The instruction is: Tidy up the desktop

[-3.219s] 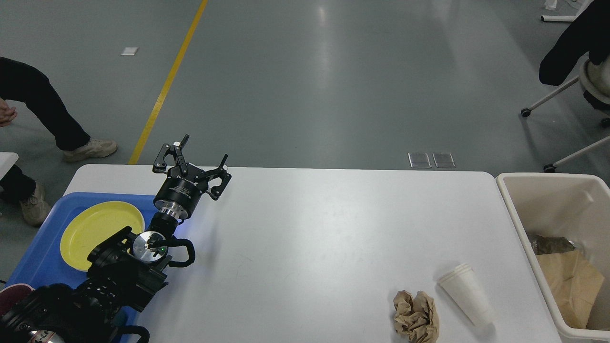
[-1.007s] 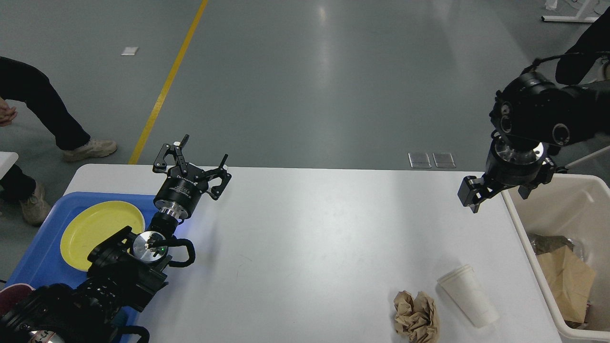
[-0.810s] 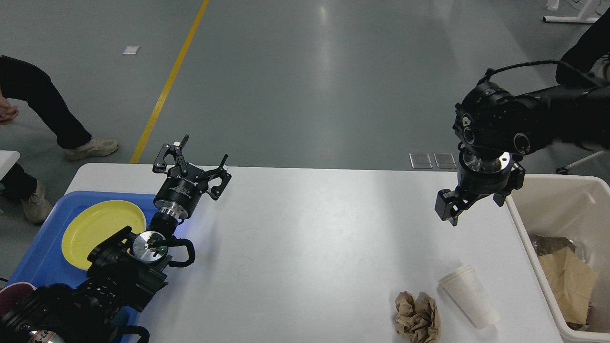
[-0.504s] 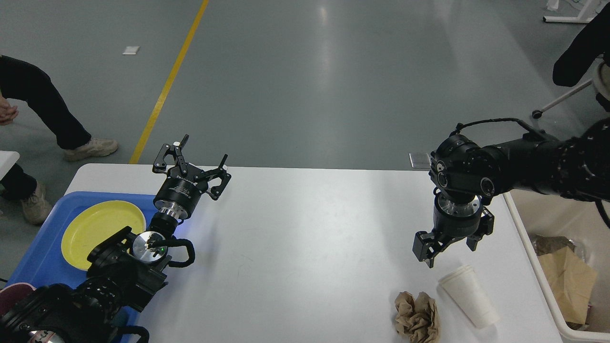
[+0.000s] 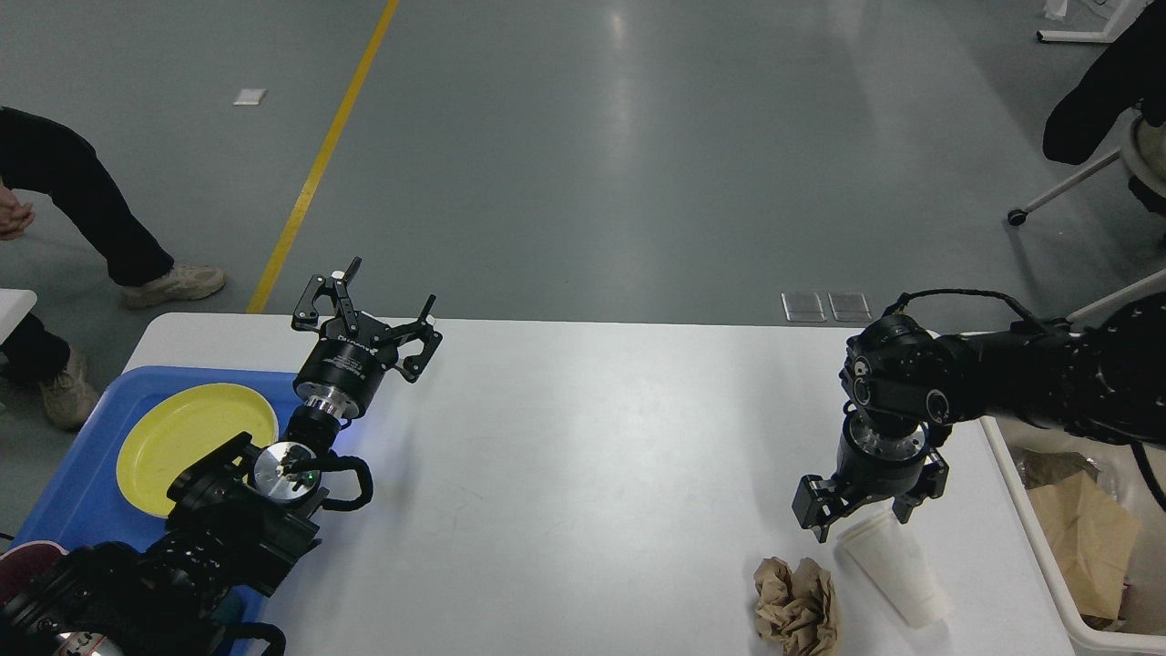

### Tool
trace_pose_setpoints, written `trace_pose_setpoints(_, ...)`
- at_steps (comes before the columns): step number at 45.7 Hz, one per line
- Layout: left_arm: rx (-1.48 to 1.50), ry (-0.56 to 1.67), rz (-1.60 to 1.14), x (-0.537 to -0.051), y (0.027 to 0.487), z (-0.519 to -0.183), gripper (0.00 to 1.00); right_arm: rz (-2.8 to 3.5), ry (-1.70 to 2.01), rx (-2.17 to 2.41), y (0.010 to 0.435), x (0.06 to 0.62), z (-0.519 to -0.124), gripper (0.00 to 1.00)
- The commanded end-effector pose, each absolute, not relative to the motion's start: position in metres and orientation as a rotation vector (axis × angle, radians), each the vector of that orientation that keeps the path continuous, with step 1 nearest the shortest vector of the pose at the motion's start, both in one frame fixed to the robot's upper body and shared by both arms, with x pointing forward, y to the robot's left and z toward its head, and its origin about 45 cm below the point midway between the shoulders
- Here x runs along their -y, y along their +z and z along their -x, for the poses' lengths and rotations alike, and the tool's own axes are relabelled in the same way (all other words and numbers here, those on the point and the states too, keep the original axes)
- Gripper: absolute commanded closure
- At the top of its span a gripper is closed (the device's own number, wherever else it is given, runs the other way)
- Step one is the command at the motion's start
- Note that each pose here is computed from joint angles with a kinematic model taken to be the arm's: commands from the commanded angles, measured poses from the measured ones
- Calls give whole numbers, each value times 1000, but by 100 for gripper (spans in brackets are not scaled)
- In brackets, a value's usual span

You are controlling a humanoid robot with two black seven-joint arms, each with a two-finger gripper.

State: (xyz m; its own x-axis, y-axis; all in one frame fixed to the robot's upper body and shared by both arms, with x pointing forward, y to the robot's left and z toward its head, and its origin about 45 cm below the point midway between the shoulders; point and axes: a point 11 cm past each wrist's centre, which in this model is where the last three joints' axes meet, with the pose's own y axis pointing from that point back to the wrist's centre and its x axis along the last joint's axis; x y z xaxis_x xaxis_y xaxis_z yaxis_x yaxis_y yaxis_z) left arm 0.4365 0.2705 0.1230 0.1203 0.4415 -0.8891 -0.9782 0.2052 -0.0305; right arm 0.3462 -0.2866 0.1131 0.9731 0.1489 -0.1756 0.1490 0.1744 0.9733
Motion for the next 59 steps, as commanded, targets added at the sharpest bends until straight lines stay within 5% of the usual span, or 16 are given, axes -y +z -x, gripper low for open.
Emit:
trace_pose_setpoints(1,-894,1200,764,-271,123,-437,3,-1395,-2,-207,116,295,-355,0)
trace_pose_setpoints(59,-894,1200,764,-271,123,-437,3,-1391,-113,-23,81,330,-351,2)
